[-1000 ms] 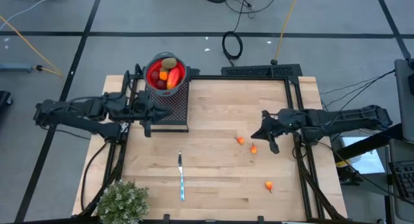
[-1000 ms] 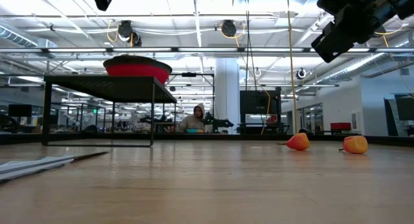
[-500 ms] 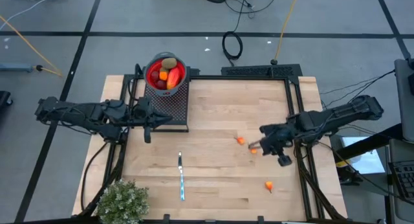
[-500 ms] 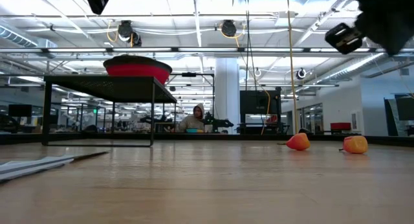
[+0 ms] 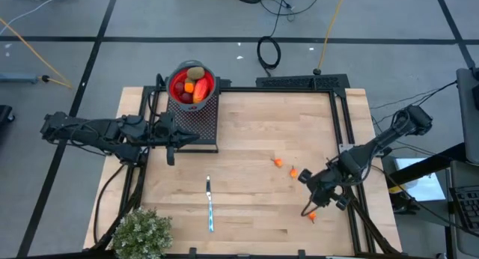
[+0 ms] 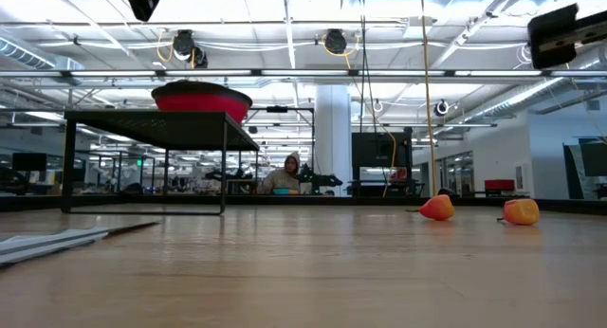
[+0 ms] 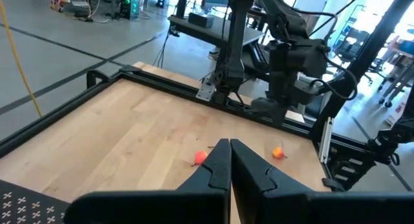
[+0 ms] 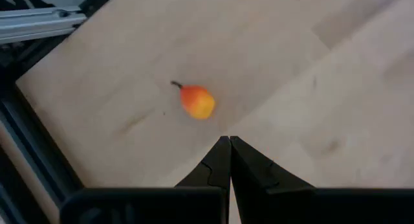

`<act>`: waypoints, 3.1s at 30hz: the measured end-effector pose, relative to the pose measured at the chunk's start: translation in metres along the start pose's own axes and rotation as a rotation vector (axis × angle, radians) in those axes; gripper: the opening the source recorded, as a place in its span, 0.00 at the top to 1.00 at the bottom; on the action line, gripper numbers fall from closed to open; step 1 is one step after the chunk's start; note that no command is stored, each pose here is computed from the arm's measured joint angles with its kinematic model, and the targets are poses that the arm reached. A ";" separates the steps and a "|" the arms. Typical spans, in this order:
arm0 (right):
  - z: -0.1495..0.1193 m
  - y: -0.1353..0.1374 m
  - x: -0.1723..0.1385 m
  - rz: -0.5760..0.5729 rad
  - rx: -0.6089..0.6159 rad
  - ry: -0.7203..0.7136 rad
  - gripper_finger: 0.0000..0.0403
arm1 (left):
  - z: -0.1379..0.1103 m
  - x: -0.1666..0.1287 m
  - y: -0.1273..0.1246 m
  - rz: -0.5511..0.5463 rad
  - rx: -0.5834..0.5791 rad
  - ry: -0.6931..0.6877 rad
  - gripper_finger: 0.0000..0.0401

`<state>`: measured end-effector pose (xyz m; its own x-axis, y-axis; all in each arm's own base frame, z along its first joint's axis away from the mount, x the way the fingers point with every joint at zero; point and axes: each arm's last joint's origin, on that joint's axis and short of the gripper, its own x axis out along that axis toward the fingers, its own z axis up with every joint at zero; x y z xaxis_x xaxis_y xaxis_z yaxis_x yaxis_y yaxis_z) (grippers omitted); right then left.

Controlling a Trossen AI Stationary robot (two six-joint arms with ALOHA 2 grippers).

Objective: Pick & Place Fruit
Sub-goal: Put the peach into the red strainer bowl on the shelf

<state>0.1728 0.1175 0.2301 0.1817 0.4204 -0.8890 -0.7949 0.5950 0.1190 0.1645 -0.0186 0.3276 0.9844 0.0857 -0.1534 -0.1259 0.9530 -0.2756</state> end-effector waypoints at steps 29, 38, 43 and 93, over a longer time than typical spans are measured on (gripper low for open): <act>0.003 0.030 0.061 0.064 -0.428 -0.147 0.51 | -0.001 0.000 -0.004 -0.059 -0.021 0.020 0.94; -0.010 0.024 0.080 0.027 -0.510 -0.138 0.40 | -0.003 -0.002 -0.011 -0.103 -0.018 0.028 1.00; -0.013 0.016 0.081 0.002 -0.502 -0.157 0.39 | -0.003 -0.003 -0.012 -0.108 -0.017 0.027 0.97; -0.028 0.004 0.100 -0.096 -0.357 -0.123 0.72 | -0.003 -0.003 -0.012 -0.076 -0.045 0.016 1.00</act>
<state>0.1712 0.1429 0.1293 0.3157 0.4663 -0.8263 -0.9185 0.3686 -0.1430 0.1627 -0.0316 0.3284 0.9893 0.0083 -0.1457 -0.0564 0.9425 -0.3295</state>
